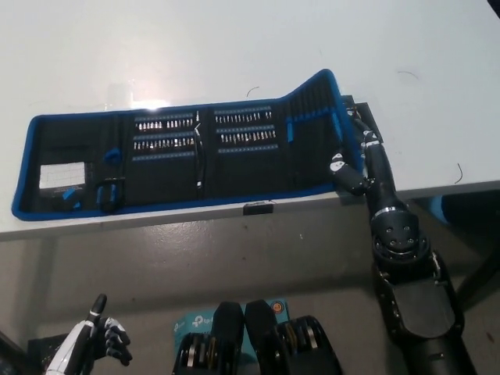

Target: The robot uses its right hand to lift an edge of the toolkit kept in middle of the desk and make one fold in it

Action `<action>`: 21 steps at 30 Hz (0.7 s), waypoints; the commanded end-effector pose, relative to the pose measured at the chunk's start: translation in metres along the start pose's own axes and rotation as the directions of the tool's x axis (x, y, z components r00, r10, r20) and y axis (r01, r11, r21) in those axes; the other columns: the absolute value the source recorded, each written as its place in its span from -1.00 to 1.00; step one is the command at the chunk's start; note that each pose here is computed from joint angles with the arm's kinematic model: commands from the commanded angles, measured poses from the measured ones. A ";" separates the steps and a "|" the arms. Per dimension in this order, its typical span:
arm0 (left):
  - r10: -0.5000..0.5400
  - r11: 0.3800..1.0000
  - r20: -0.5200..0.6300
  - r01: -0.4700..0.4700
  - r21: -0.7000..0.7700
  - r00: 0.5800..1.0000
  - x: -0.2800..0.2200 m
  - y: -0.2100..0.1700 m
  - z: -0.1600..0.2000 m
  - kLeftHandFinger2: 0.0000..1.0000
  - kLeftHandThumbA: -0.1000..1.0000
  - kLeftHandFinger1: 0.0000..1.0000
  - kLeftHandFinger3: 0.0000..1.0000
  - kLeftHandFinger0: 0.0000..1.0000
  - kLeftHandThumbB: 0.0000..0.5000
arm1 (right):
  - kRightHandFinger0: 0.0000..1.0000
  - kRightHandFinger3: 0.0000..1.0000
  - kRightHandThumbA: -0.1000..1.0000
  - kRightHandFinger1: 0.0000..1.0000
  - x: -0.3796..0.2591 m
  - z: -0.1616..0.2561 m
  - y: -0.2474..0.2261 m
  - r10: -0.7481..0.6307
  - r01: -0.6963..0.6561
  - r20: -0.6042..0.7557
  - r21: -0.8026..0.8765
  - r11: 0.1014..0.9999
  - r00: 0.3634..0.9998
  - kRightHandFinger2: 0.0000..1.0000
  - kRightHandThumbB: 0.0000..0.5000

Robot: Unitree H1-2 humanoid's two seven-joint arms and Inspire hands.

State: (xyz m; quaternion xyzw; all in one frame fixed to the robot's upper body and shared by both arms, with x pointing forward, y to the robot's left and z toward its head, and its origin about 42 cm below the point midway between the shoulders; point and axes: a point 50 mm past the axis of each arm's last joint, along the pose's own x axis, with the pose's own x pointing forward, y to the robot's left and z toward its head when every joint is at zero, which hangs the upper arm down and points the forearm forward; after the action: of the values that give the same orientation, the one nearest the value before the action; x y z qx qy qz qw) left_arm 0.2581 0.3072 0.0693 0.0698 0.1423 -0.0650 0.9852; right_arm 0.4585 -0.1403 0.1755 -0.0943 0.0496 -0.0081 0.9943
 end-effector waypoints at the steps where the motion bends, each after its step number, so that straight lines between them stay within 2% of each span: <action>1: -0.019 1.000 0.033 0.018 0.017 0.999 0.002 0.005 0.011 -0.43 1.00 -0.32 -0.43 -0.21 1.00 | -1.00 0.82 -1.00 -1.00 -0.001 0.013 0.024 0.036 -0.059 0.173 0.129 0.990 0.984 -1.00 -0.63; 3: -0.020 1.000 0.033 0.019 0.019 0.999 0.003 0.006 0.012 -0.43 1.00 -0.32 -0.43 -0.20 1.00 | -1.00 0.76 -1.00 -1.00 -0.001 0.012 0.024 0.033 -0.057 0.176 0.133 0.989 0.984 -1.00 -0.64; 4: -0.015 0.999 0.030 0.015 0.028 0.999 0.003 0.007 0.011 -0.45 1.00 -0.33 -0.46 -0.20 1.00 | -1.00 0.02 -1.00 -1.00 0.000 0.014 0.022 0.026 -0.046 0.188 0.105 0.993 0.982 -0.85 -0.79; 5: -0.017 0.999 0.032 0.016 0.033 0.999 0.001 0.007 0.011 -0.47 1.00 -0.34 -0.46 -0.19 1.00 | -1.00 -0.26 -1.00 -1.00 0.001 0.013 0.019 0.020 -0.033 0.229 0.055 0.998 0.973 -0.74 -0.83; 8: -0.024 0.999 0.032 0.023 0.043 0.999 0.002 0.008 0.011 -0.50 1.00 -0.35 -0.45 -0.20 1.00 | -1.00 -0.31 -1.00 -1.00 0.001 0.012 0.016 -0.002 -0.009 0.249 0.041 0.999 0.969 -0.79 -0.68; 12: -0.027 0.998 0.029 0.025 0.050 0.999 0.002 0.007 0.012 -0.52 1.00 -0.37 -0.53 -0.27 1.00 | -1.00 -0.37 -1.00 -1.00 0.000 0.008 0.015 0.004 -0.015 0.249 0.040 0.999 0.969 -0.84 -0.65; 15: -0.035 0.998 0.021 0.033 0.056 0.999 0.000 0.007 0.012 -0.51 1.00 -0.33 -0.50 -0.20 1.00 | -1.00 -0.39 -1.00 -1.00 -0.002 0.006 0.017 0.013 -0.021 0.232 0.033 0.999 0.973 -0.85 -0.59; 16: -0.037 0.997 0.020 0.036 0.065 0.999 0.000 0.008 0.011 -0.47 1.00 -0.33 -0.43 -0.21 1.00 | -1.00 -0.44 -1.00 -1.00 0.000 0.011 0.018 0.040 -0.040 0.246 -0.004 0.999 0.968 -0.80 -0.56; 18: -0.041 0.998 0.020 0.040 0.058 0.999 0.001 0.008 0.012 -0.46 1.00 -0.34 -0.41 -0.22 1.00 | -1.00 -0.46 -1.00 -0.99 0.002 0.019 0.019 0.065 -0.045 0.267 -0.080 0.996 0.962 -0.62 -0.47; 19: -0.044 0.998 0.017 0.043 0.054 0.999 0.002 0.009 0.013 -0.43 1.00 -0.33 -0.41 -0.22 1.00 | -1.00 -0.45 -1.00 -0.90 0.005 0.026 0.019 0.092 -0.051 0.283 -0.149 0.988 0.955 -0.45 -0.44; 21: -0.041 0.998 0.011 0.040 0.055 0.999 0.001 0.010 0.014 -0.43 1.00 -0.32 -0.43 -0.20 1.00 | -0.97 -0.43 -1.00 -0.45 0.011 0.045 0.023 0.189 -0.101 0.279 -0.299 0.949 0.941 0.08 -0.53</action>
State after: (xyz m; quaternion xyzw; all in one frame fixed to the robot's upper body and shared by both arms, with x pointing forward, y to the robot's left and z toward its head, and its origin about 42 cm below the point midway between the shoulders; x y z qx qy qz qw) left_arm 0.2614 0.3084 0.0727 0.0789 0.1439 -0.0776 0.9834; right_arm 0.4581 -0.1261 0.1700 -0.1435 -0.0377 0.0324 0.9884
